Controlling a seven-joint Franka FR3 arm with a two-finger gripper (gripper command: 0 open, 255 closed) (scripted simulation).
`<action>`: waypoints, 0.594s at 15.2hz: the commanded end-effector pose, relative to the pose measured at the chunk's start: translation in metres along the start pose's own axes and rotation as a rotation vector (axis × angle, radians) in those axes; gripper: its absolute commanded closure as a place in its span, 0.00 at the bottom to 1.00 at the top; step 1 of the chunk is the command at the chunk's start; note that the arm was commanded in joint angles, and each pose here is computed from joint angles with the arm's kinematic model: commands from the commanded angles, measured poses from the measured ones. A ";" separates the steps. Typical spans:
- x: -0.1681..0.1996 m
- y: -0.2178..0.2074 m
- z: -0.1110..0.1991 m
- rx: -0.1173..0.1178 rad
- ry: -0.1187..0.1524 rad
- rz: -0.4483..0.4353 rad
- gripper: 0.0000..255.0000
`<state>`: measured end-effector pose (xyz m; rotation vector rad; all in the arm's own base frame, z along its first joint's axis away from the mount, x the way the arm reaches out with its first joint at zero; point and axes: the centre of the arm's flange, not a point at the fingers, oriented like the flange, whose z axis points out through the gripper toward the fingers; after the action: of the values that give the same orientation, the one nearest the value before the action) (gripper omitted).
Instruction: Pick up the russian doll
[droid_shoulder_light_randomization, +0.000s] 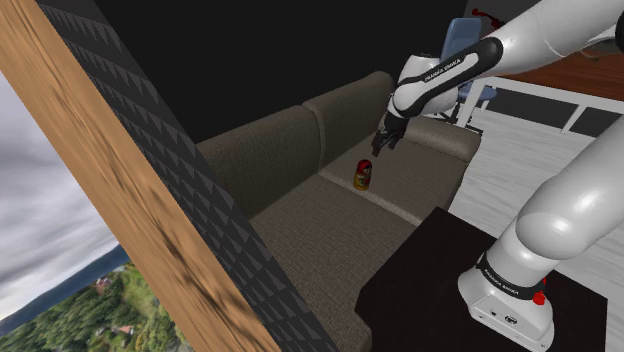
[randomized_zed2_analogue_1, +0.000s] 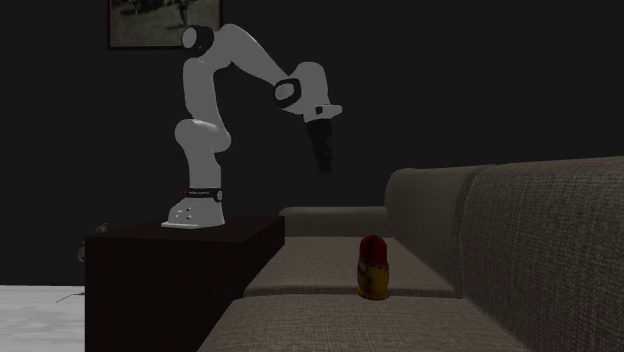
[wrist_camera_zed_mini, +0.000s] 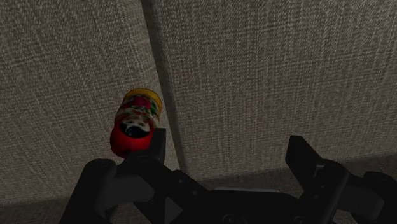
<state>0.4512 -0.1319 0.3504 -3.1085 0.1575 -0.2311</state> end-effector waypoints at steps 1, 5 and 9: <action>0.015 0.011 0.021 -0.005 0.012 0.010 0.00; 0.037 0.036 0.059 -0.013 0.033 0.031 0.00; 0.060 0.062 0.097 -0.021 0.053 0.051 0.00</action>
<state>0.5120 -0.1918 0.2667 -3.1153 0.2334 -0.3035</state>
